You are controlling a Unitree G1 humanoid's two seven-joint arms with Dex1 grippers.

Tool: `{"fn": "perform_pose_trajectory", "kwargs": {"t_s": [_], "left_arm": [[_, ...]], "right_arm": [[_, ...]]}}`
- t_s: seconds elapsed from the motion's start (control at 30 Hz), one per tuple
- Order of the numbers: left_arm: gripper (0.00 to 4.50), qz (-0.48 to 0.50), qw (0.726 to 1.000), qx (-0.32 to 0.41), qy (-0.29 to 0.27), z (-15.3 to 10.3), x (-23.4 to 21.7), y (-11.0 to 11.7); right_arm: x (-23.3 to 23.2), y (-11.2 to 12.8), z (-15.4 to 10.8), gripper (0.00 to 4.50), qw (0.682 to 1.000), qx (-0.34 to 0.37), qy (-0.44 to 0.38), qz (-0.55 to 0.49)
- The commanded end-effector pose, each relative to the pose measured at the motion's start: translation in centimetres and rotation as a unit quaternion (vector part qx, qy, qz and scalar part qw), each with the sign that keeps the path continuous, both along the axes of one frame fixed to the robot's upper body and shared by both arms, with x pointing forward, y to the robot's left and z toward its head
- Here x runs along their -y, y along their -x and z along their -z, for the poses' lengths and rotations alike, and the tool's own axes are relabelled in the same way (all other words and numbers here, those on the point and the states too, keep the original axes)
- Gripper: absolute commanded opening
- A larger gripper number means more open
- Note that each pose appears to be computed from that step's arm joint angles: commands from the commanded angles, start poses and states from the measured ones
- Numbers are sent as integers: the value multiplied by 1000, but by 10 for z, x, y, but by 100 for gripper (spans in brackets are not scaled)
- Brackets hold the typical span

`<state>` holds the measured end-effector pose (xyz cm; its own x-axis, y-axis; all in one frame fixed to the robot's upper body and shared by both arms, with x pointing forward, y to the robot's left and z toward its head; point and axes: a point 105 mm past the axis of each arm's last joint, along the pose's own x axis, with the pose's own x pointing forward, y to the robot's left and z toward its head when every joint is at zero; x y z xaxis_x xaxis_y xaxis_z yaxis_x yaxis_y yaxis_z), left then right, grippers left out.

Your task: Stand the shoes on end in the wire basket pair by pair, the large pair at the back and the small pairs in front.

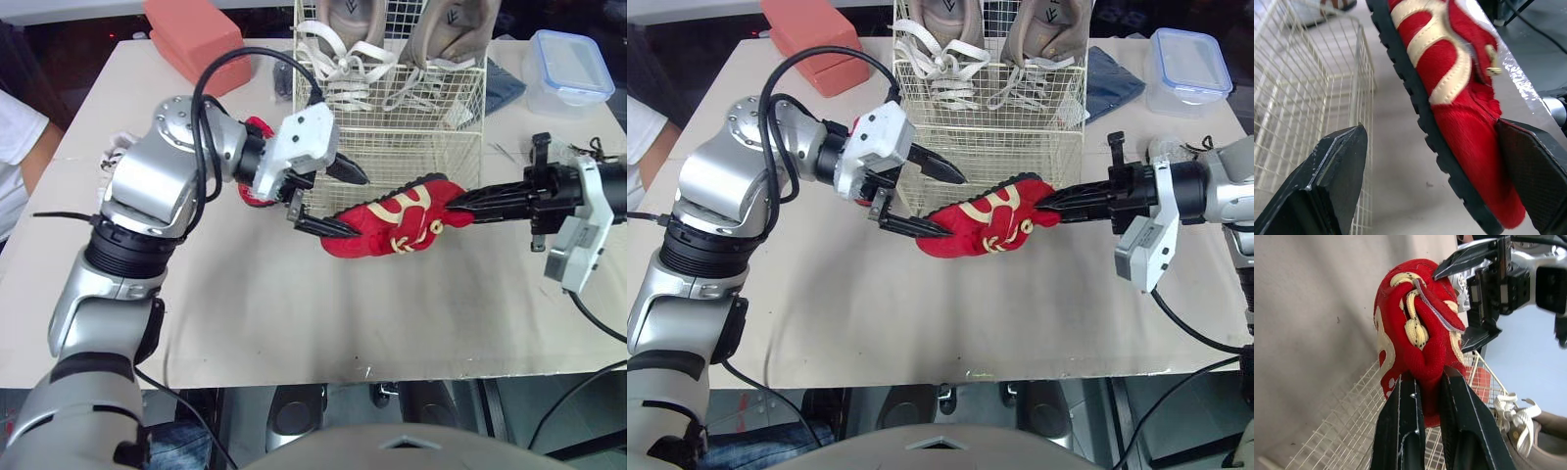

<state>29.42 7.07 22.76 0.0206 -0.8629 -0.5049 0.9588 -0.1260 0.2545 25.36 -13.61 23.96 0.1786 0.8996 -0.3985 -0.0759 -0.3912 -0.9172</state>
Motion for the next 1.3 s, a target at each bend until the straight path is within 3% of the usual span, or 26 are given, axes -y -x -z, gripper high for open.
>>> {"fn": "perform_pose_trajectory", "kwargs": {"t_s": [0.03, 0.07, 0.13, 0.3, 0.37, 0.4, 0.5, 0.53, 0.57, 0.67, 0.8, 0.87, 1.0, 1.13, 1.3], "left_arm": [[450, -16, 1000, 11, -6, -4, 2, -5], [410, -12, 1000, 6, -4, -3, 3, -5], [378, 2, 1000, -4, -7, -1, 4, -1], [139, 24, 999, -28, 6, -2, 7, 6], [66, 29, 999, -36, 9, -2, 8, 8], [37, 28, 999, -38, 10, -2, 8, 8], [35, 25, 999, -39, 16, -2, 8, 7], [35, 21, 999, -37, 22, -3, 9, 6], [35, 16, 999, -35, 29, -4, 9, 4], [35, -1, 997, -34, 64, -6, 15, 2], [34, -27, 991, -31, 124, -9, 21, 2], [34, -53, 986, -20, 159, -14, 22, -2], [34, -72, 975, 7, 211, -20, 26, -4], [34, -75, 968, 8, 239, -20, 34, 0], [34, -92, 964, 3, 249, -10, 38, 3]], "right_arm": [[-10, 9, -17, 2, 999, 38, -17, -31], [-11, 9, -18, 0, 998, 41, -19, -33], [-13, 9, -21, 0, 998, 48, -22, -36], [-15, 9, -24, 0, 997, 60, -26, -38], [-17, 10, -26, 0, 997, 64, -30, -41], [-18, 10, -27, 0, 997, 65, -32, -42], [-17, 9, -26, 0, 998, 54, -34, -28], [-15, 7, -26, 58, 998, 43, -36, -19], [-14, 7, -27, 77, 998, 34, -47, -12], [-7, 6, -33, 219, 995, 2, -98, 18], [21, -2, -17, 414, 975, -107, -152, 124], [31, -1, -13, 440, 939, -199, -221, 173], [28, 15, 9, 440, 809, -437, -319, 229], [15, 25, 10, 440, 713, -545, -382, 220], [4, 16, -7, 440, 602, -596, -497, 190]]}}
